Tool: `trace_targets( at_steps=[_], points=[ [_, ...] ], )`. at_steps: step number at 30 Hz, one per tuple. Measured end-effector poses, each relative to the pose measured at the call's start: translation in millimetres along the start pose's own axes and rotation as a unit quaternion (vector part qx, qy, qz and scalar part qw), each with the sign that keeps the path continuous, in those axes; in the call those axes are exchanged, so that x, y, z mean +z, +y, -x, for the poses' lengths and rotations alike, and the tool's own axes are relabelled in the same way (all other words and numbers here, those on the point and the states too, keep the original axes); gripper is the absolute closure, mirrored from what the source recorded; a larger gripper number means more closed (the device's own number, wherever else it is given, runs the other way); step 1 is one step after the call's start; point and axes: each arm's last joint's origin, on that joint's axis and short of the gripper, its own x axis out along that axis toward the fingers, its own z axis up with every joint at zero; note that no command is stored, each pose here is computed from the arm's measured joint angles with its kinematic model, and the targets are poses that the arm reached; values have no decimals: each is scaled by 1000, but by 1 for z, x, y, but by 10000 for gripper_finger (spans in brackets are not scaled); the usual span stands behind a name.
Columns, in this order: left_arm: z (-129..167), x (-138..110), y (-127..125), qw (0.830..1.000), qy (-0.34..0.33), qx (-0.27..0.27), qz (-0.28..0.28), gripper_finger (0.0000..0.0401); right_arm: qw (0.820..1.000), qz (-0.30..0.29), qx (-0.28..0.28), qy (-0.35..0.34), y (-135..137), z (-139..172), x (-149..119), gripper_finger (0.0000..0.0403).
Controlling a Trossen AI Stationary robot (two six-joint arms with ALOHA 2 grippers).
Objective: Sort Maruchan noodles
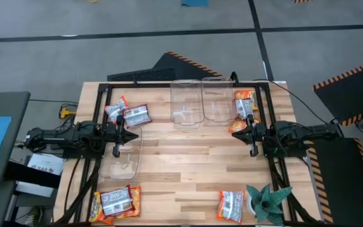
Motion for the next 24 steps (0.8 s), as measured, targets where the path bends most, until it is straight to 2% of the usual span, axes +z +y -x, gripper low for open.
trace_targets(
  at_steps=[24],
  points=[
    [0,0,0,1000,0,0,0,401,1000,0,0,0,0,0,0,356]
  ],
)
